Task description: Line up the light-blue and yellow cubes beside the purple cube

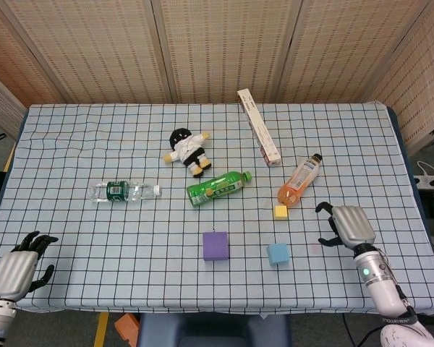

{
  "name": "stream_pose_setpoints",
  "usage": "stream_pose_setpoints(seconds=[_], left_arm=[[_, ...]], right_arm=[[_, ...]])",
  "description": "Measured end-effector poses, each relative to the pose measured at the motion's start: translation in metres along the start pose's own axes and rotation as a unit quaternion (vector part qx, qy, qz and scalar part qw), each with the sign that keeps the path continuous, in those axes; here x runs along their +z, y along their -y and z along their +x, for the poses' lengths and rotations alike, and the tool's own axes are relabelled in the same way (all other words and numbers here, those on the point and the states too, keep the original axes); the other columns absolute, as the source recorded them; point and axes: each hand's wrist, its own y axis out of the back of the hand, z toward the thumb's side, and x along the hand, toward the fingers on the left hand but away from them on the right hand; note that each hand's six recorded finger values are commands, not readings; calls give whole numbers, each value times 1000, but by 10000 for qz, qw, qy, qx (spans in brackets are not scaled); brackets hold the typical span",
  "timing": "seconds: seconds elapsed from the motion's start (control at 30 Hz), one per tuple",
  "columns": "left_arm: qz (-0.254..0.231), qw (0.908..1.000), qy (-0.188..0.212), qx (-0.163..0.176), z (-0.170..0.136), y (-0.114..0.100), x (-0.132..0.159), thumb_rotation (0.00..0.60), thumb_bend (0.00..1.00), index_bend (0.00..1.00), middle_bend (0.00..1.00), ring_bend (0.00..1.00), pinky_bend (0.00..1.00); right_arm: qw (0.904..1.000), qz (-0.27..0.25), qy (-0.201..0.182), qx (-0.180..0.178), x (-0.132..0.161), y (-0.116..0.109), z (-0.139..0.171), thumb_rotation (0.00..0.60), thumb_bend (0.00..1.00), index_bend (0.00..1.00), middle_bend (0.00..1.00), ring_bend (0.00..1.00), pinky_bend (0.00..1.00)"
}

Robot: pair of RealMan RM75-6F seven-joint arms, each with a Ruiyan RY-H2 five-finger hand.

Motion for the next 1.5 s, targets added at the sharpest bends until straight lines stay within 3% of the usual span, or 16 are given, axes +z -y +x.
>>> stream_pose_setpoints(seconds=[0.3, 0.53, 1.03, 1.5], left_arm=[[-55, 9997, 112, 205, -3, -9, 4, 600, 423, 219, 154, 97, 349], [-155, 9998, 66, 102, -6, -11, 3, 600, 422, 225, 156, 97, 359], [-68, 9999, -50, 103, -7, -14, 0, 600, 421, 228, 168, 97, 370], [-95, 9998, -161, 66, -6, -13, -4, 600, 421, 228, 169, 97, 373]], right_arm=[[9990, -313, -187, 276, 14, 10, -9, 600, 0, 326, 888, 783, 1000], [9952, -662, -349, 627, 27, 24, -16, 600, 0, 326, 888, 783, 1000], [9871, -643, -693, 1293, 46, 46, -5, 600, 0, 326, 888, 783, 1000], [9836, -636, -747, 1515, 48, 61, -6, 600, 0, 326, 888, 783, 1000]])
